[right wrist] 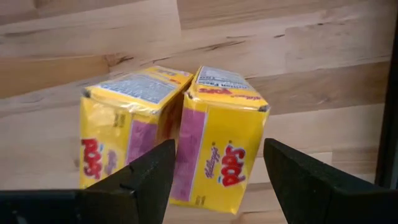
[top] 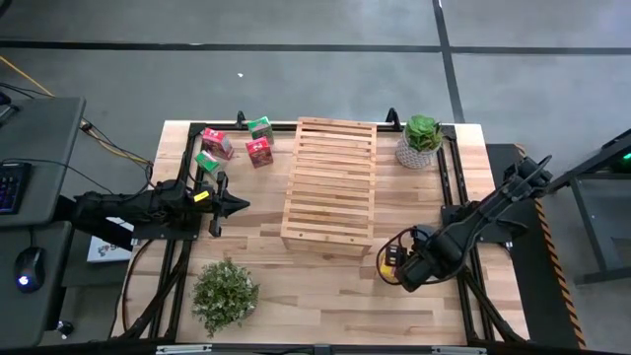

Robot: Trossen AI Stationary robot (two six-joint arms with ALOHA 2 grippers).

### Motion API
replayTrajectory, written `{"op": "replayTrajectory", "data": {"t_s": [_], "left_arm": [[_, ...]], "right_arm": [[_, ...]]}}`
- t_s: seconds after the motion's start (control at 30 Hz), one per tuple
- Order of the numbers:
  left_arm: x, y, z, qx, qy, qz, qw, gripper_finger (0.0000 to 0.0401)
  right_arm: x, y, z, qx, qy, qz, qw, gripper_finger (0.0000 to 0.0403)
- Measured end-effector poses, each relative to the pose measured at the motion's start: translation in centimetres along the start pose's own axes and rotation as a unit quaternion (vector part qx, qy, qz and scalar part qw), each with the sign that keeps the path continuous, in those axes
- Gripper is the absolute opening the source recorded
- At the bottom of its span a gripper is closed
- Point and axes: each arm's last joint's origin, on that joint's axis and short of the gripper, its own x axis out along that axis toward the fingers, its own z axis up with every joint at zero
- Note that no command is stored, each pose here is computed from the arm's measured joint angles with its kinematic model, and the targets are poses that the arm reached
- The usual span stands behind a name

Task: Stack cereal on shelf
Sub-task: Put the right yellow cereal box on the shelf

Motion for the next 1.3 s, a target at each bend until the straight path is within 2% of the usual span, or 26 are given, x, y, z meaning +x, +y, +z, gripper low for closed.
{"op": "replayTrajectory", "data": {"t_s": [0.57,0.67,0.83,1.0,1.17,1.23,1.3], "left_arm": [[0.0,0.0,0.0,0.0,0.0,0.0,1.0,0.0001],[0.0,0.0,0.0,0.0,0.0,0.0,1.0,0.0001],[0.0,0.0,0.0,0.0,0.0,0.0,1.0,0.0001],[0.0,0.0,0.0,0.0,0.0,0.0,1.0,0.0001],[0.0,0.0,0.0,0.0,0.0,0.0,1.0,0.0001],[0.0,0.0,0.0,0.0,0.0,0.0,1.0,0.0001],[0.0,0.0,0.0,0.0,0.0,0.0,1.0,0.0001]], "right_arm": [[4.0,-0.3,0.1,0.003,0.029,0.009,1.0,0.0236],[4.0,-0.4,0.1,-0.005,0.034,0.0,0.999,0.0222],[2.9,-0.5,0.1,-0.034,0.038,-0.013,0.999,0.0173],[0.2,-1.0,0.7,-0.086,0.058,-0.02,0.994,0.0127],[-5.8,-2.3,2.2,-0.179,0.104,-0.003,0.978,0.012],[-8.8,-3.0,3.1,-0.204,0.123,0.03,0.971,0.012],[-11.9,-3.4,4.2,-0.213,0.127,0.095,0.964,0.012]]}}
